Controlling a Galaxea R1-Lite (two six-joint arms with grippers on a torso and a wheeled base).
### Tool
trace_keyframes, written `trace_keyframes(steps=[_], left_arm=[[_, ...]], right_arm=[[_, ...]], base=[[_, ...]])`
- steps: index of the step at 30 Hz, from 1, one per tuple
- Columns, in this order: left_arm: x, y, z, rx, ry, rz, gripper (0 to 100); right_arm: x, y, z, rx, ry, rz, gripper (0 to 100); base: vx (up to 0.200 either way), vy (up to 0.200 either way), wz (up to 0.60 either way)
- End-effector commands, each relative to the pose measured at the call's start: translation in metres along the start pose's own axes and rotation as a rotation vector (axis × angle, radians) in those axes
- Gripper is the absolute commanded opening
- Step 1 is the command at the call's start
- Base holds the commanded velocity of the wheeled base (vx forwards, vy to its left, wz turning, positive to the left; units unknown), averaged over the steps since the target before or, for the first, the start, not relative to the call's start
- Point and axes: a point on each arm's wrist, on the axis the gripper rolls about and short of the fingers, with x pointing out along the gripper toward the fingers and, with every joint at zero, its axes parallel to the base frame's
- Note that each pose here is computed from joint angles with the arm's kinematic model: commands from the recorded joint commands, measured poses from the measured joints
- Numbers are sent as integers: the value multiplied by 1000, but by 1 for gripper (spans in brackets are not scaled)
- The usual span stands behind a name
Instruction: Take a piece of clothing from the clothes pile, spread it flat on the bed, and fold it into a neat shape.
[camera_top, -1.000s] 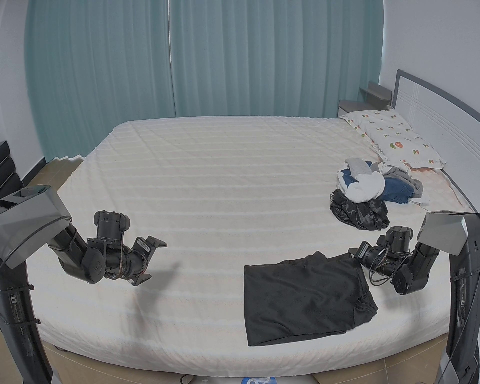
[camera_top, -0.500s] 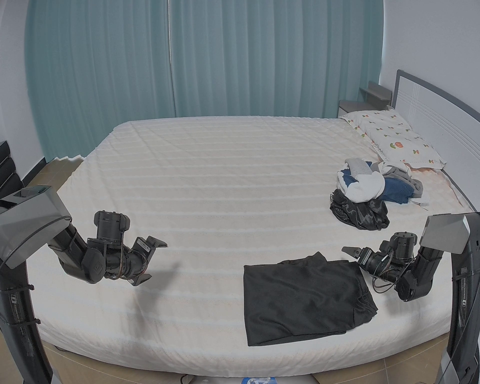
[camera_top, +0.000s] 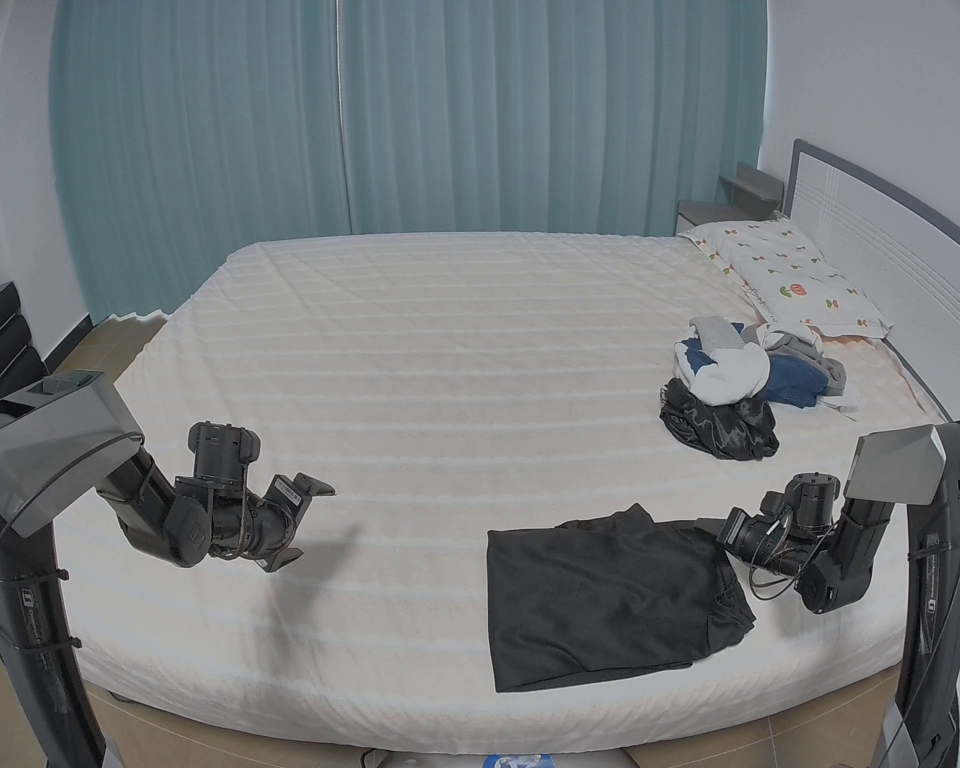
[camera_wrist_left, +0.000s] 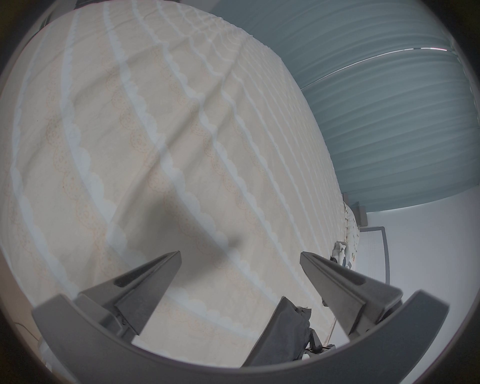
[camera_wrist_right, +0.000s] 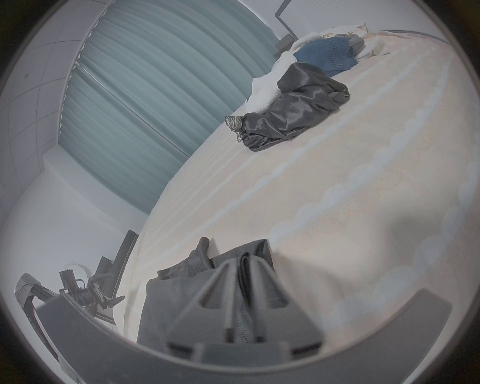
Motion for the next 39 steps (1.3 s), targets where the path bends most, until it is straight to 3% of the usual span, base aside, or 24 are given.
trace_keyframes(steps=[1, 11, 39], left_arm=[[0, 0, 0, 0, 1, 1, 100], [0, 0, 0, 0, 1, 1, 100], [0, 0, 0, 0, 1, 1, 100]], right_arm=[[-4, 0, 0, 2, -2, -6, 0], [-9, 7, 7, -50, -134, 88, 0], [16, -21, 9, -43, -164, 66, 0]], base=[[0, 0, 0], [0, 0, 0], [0, 0, 0]])
